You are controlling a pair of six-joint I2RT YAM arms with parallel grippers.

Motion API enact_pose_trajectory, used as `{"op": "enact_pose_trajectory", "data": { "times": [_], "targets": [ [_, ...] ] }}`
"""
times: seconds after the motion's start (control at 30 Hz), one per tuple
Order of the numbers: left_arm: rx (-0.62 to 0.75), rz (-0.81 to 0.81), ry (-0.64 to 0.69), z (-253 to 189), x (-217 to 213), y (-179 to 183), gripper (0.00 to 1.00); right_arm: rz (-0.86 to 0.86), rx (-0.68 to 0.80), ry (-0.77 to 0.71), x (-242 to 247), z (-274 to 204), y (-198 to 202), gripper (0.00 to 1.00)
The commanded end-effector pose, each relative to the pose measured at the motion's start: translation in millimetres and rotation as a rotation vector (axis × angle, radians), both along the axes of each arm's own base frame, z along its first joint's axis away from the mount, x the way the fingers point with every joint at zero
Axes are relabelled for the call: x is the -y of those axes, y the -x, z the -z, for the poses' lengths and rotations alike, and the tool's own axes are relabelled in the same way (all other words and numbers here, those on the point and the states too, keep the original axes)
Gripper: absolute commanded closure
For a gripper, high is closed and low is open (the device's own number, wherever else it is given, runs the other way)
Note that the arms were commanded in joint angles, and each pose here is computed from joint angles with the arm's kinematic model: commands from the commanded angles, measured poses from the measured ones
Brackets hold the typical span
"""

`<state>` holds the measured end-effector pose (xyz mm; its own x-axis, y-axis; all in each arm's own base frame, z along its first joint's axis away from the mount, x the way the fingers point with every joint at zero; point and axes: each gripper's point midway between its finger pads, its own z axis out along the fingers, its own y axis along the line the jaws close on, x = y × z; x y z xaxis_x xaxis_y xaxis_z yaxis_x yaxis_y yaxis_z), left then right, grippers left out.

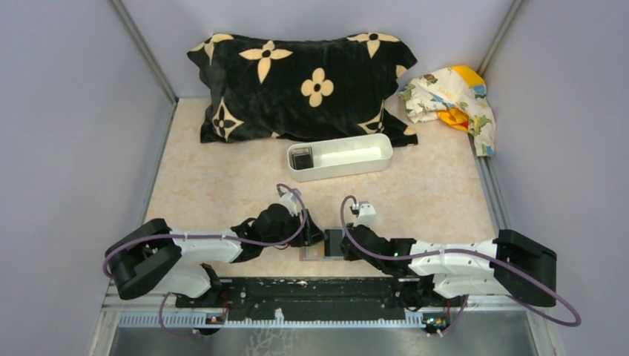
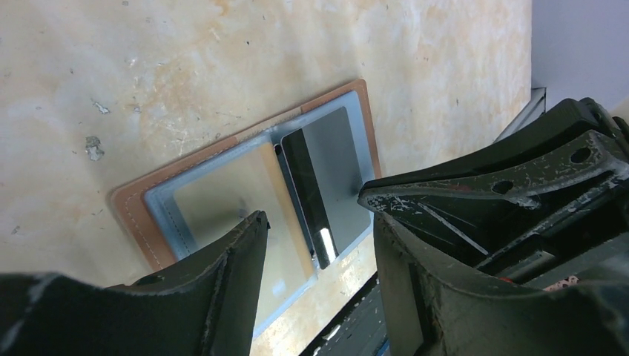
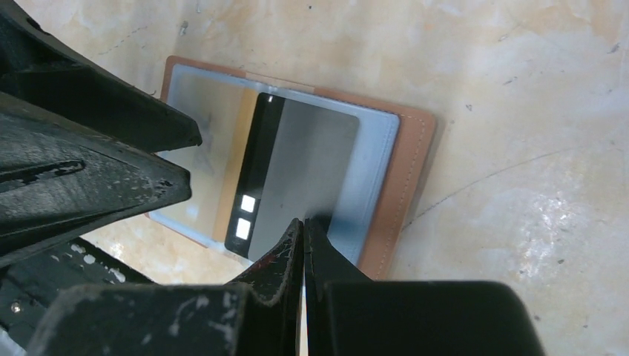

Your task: Take the credit cards out of the card holder

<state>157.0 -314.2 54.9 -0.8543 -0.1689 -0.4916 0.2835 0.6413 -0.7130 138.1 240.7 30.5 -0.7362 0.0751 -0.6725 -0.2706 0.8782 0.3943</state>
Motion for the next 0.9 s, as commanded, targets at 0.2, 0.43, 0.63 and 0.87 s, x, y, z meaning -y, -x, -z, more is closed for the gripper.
{"op": "enact_pose_trajectory", "data": {
  "times": [0.2,0.43,0.63,0.87],
  "targets": [
    [-0.01,0.018,0.017,2.0,7.7,2.0,0.38,0.018,-0.031,-0.079,-17.6,-4.3,-1.8,1.0],
    [-0.007,0.031,0.016,2.7,11.5,1.2,0.38,0.041,-0.06,-0.082,-8.7,4.1,3.1,1.0],
    [-0.001,0.039,0.02,0.3,16.7,-1.2,0.38,0.05,-0.017,-0.098,-5.8,-15.9,-3.8,1.0],
    [-0.002,0.042,0.02,1.3,16.7,-0.5,0.38,0.067,0.005,-0.114,3.2,-23.3,-9.2,1.0]
  ]
}}
